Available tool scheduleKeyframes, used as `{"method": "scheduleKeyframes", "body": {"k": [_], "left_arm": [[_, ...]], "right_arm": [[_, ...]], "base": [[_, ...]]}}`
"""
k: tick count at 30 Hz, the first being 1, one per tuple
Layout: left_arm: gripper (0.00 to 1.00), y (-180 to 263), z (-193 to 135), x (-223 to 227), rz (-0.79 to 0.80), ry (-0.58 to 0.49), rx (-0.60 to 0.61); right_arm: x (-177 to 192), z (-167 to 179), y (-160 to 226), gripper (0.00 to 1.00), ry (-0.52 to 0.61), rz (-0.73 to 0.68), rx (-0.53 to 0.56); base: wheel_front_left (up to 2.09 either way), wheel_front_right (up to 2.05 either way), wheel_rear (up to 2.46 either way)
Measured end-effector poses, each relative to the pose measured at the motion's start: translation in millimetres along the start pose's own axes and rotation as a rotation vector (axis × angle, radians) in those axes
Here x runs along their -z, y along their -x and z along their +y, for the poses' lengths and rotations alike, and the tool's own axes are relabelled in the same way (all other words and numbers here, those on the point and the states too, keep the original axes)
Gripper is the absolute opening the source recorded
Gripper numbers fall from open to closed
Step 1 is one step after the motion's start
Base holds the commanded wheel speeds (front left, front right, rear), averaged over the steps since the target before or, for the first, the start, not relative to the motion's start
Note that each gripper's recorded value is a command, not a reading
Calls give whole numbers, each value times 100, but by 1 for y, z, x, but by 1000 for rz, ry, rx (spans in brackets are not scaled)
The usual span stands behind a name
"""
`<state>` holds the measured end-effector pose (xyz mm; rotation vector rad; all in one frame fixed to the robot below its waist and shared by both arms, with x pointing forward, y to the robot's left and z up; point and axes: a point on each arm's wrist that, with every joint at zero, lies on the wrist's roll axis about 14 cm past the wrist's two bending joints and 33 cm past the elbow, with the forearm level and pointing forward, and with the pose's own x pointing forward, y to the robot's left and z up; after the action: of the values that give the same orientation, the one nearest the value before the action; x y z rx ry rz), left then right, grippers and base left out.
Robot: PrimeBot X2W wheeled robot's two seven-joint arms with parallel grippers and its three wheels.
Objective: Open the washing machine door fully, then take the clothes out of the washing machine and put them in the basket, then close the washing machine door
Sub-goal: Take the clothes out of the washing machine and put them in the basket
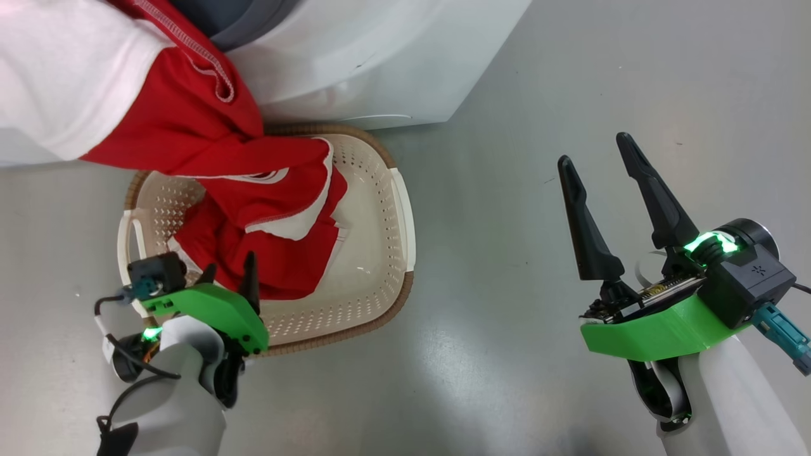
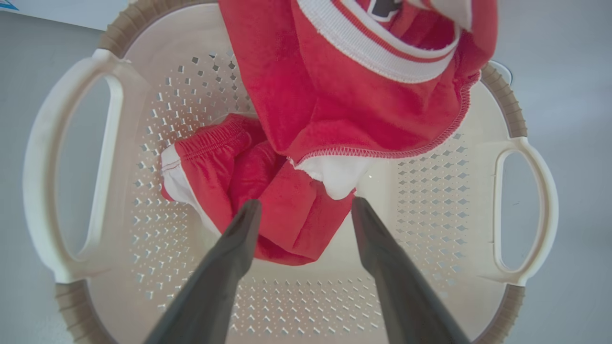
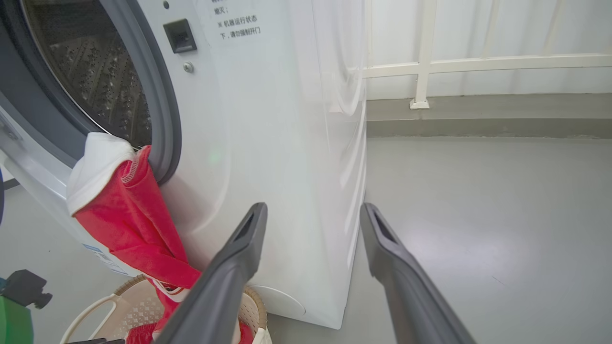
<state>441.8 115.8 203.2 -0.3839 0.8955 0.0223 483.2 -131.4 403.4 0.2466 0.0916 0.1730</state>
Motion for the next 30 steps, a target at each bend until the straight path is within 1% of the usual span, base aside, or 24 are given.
{"method": "scheduleKeyframes", "body": {"k": [5,12,16,19,24,30], "left_arm": [[100,0,5,-19,-58,1,5],[100,3,-2,-68,-219,19,50],[100,9,0,-78,-268,14,59],[100,17,-3,-87,-317,8,74],[100,36,-6,-115,-444,0,92],[100,58,-6,-133,-542,-15,85]], "right_arm": [[0,2,-1,100,-3,-2,-5],[-1,2,-4,100,-6,-8,-5],[-2,4,-5,100,-8,-13,-8],[-4,5,-5,100,-9,-17,-12],[-5,8,-5,100,-11,-21,-19],[-7,11,-5,100,-13,-25,-25]], "base": [[0,0,0],[0,0,0],[0,0,0],[0,0,0],[0,0,0],[0,0,0]]}}
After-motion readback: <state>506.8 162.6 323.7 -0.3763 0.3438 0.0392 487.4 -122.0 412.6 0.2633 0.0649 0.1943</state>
